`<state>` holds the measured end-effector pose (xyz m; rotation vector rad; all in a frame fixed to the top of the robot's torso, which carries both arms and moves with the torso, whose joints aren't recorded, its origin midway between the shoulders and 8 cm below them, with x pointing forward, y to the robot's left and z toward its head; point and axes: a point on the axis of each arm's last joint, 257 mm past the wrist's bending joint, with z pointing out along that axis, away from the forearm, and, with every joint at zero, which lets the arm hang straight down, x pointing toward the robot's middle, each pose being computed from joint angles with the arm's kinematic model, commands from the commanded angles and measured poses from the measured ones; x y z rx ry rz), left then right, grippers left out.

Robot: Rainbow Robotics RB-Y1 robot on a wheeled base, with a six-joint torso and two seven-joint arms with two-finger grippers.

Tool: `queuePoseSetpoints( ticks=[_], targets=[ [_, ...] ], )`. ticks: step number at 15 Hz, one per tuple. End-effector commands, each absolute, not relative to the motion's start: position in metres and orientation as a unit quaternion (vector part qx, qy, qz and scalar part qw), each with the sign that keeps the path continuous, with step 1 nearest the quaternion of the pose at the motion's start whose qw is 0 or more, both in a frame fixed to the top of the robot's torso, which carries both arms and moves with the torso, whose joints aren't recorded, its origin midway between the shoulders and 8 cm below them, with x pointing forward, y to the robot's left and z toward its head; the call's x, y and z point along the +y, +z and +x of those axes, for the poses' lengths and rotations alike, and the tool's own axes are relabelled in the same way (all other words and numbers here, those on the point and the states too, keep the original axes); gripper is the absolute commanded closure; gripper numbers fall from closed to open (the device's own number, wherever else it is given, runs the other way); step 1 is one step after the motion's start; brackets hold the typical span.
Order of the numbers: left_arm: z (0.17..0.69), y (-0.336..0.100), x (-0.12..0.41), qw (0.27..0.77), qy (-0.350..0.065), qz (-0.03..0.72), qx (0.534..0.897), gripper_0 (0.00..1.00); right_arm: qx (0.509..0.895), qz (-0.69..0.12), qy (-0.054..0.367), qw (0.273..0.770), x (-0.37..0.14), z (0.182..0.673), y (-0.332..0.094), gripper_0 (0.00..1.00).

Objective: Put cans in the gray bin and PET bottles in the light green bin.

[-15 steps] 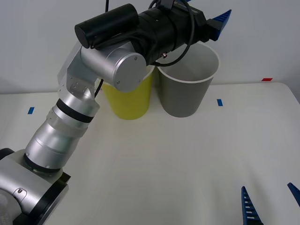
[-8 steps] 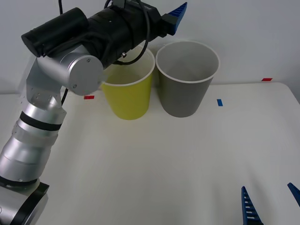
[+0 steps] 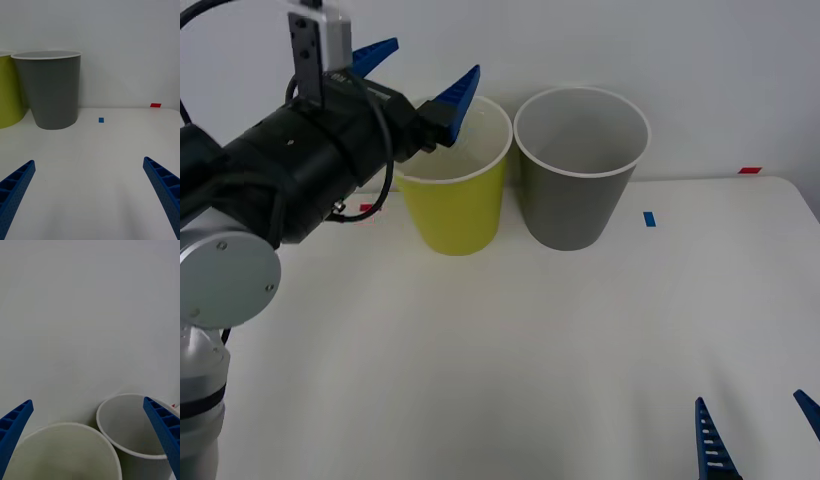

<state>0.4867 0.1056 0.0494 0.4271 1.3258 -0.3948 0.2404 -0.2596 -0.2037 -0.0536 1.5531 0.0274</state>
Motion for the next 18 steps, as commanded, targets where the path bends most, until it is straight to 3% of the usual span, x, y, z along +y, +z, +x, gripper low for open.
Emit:
queuePoseSetpoints(
  ticks=[1,9,14,16,18],
  targets=[
    [0.468,0.033,0.131,0.749,-0.165,0.177,0.616,0.00,0.701,-0.024,0.012,0.713,-0.260,0.240,-0.204,0.00],
    [0.426,-0.023,0.178,0.745,-0.144,0.127,0.638,0.00,0.701,-0.024,0.012,0.713,-0.260,0.240,-0.204,0.00],
    [0.423,-0.027,0.182,0.752,-0.124,0.124,0.635,0.00,0.701,-0.024,0.012,0.713,-0.260,0.240,-0.204,0.00],
    [0.418,-0.025,0.177,0.752,-0.146,0.129,0.630,0.00,0.701,-0.024,0.012,0.713,-0.260,0.240,-0.204,0.00],
    [0.410,-0.034,0.181,0.761,-0.116,0.132,0.624,0.00,0.701,-0.024,0.012,0.713,-0.260,0.240,-0.204,0.00]
  ],
)
